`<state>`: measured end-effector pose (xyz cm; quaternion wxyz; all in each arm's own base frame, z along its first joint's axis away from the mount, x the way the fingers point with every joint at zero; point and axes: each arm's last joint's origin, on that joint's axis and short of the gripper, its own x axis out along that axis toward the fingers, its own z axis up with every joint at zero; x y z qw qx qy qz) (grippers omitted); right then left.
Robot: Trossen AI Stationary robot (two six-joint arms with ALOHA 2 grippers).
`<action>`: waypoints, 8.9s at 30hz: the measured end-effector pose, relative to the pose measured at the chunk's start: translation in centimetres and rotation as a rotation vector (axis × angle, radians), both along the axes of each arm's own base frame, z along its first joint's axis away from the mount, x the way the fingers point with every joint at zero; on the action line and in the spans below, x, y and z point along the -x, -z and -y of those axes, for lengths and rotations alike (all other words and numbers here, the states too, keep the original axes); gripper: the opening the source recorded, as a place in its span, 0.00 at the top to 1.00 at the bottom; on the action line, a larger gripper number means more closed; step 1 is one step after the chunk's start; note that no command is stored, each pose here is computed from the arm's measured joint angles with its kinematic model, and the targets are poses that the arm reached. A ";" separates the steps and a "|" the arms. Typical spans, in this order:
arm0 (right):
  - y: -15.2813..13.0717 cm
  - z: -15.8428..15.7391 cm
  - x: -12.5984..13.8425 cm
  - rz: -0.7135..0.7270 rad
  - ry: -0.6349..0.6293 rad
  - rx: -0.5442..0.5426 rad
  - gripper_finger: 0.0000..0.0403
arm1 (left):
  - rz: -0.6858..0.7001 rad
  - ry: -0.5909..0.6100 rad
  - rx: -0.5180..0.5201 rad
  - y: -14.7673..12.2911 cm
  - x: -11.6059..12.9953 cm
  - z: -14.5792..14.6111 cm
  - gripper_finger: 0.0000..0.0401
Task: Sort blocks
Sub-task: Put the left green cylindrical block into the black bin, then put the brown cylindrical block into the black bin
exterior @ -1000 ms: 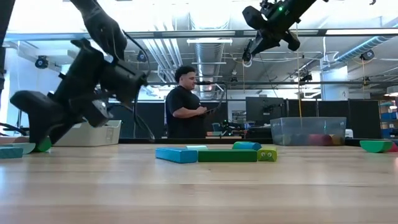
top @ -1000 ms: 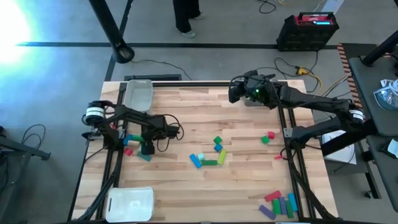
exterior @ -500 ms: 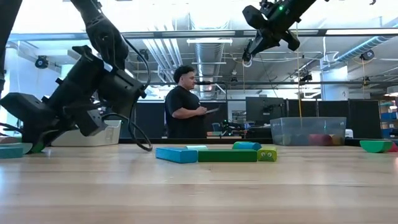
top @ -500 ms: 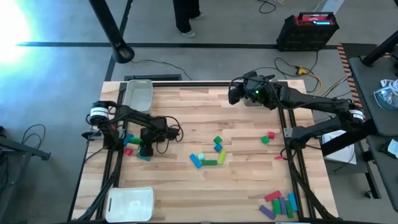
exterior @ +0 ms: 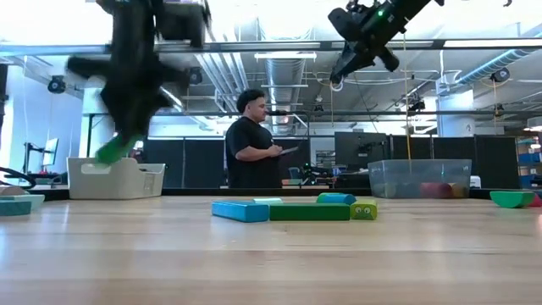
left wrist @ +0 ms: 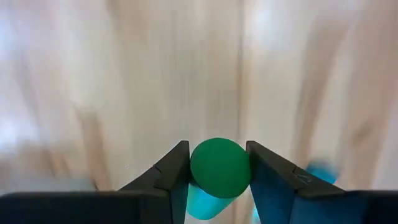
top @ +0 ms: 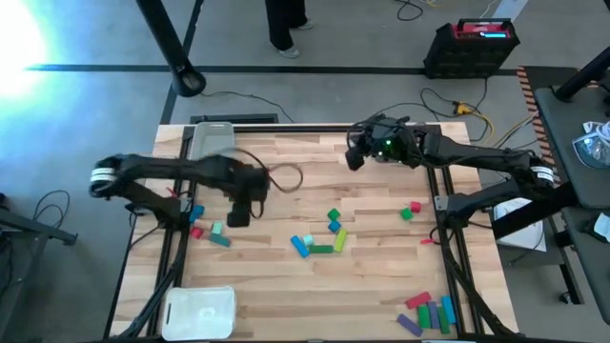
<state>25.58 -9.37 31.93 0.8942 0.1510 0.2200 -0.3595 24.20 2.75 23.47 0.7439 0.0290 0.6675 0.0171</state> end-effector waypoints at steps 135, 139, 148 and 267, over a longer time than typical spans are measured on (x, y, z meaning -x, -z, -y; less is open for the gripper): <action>1.9 10.3 3.8 -0.300 0.208 -0.444 0.80 | 0.070 -0.702 0.114 -3.7 6.7 2.3 0.42; -1.0 7.5 2.5 -0.187 0.054 -0.286 0.81 | -0.179 -0.569 0.042 -1.8 6.1 2.3 0.42; -3.4 4.0 3.2 -0.152 -0.045 -0.194 0.67 | -0.511 -0.224 0.026 3.2 4.0 2.3 0.42; 2.1 8.4 5.7 -0.330 0.431 -0.713 0.69 | 1.257 -0.609 0.172 -14.1 4.0 -7.2 0.48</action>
